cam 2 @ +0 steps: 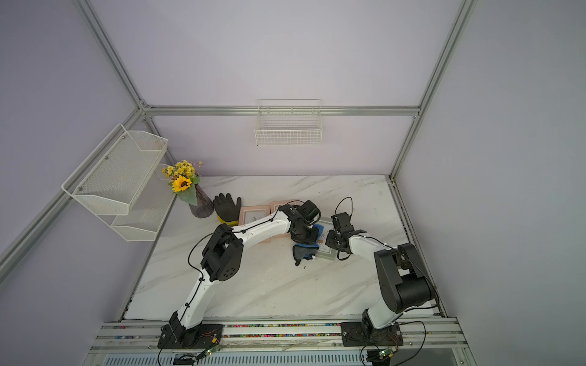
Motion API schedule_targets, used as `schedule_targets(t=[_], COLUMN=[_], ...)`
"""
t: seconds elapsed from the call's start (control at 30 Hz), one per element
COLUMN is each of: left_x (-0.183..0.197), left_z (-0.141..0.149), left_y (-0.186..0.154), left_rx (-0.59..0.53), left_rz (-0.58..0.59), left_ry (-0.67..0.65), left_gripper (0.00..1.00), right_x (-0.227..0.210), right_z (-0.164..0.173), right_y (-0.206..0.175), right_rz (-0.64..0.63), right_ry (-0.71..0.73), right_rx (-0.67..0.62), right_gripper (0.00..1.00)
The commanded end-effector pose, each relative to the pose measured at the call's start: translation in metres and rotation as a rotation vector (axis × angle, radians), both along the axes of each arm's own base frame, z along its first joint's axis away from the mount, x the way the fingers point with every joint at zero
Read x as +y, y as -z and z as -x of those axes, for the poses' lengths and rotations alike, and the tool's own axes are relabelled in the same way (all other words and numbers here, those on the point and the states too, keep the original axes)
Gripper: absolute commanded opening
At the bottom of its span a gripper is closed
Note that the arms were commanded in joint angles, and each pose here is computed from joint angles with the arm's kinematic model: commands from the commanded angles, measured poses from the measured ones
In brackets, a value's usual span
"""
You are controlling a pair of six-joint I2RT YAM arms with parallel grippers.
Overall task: Wipe the picture frame with a cloth
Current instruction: Wipe the dirt from the picture frame.
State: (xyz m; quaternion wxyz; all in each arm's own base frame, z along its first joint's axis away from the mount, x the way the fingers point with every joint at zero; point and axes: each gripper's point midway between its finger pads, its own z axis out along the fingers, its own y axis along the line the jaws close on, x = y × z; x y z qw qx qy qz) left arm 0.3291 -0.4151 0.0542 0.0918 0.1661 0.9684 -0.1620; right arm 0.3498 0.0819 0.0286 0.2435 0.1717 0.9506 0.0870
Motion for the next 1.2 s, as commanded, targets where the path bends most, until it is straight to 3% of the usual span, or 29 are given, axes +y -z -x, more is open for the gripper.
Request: schedule_targets(t=[0.0,0.37,0.57,0.8,1.0,1.17], left_x=[0.021,0.021,0.02,-0.016,-0.044,-0.017], left_z=[0.028,-0.065,-0.028,0.026,0.027,0.01], left_y=[0.012,0.003,0.016,0.011,0.001,0.004], left_rx=[0.075,-0.027,0.021,0.113,0.116,0.083], left_rz=[-0.085,-0.089,-0.125,0.036,0.114,0.05], left_ry=[0.0,-0.089,-0.041,0.011,0.022,-0.03], left_gripper=[0.08,0.08,0.08,0.08,0.08,0.08], right_x=[-0.007,-0.009,-0.008,-0.006,-0.006,-0.009], right_z=[0.003,0.008,0.008,0.005,0.007,0.009], right_y=[0.007,0.007,0.008,0.007,0.006,0.008], right_rz=[0.027,0.032,0.031,0.019,0.016,0.023], right_ry=[0.026,0.03,0.026,0.023,0.029,0.036], right_rx=[0.039,0.043,0.041,0.036,0.035,0.04], right_gripper=[0.18,0.18,0.18,0.18,0.18,0.18])
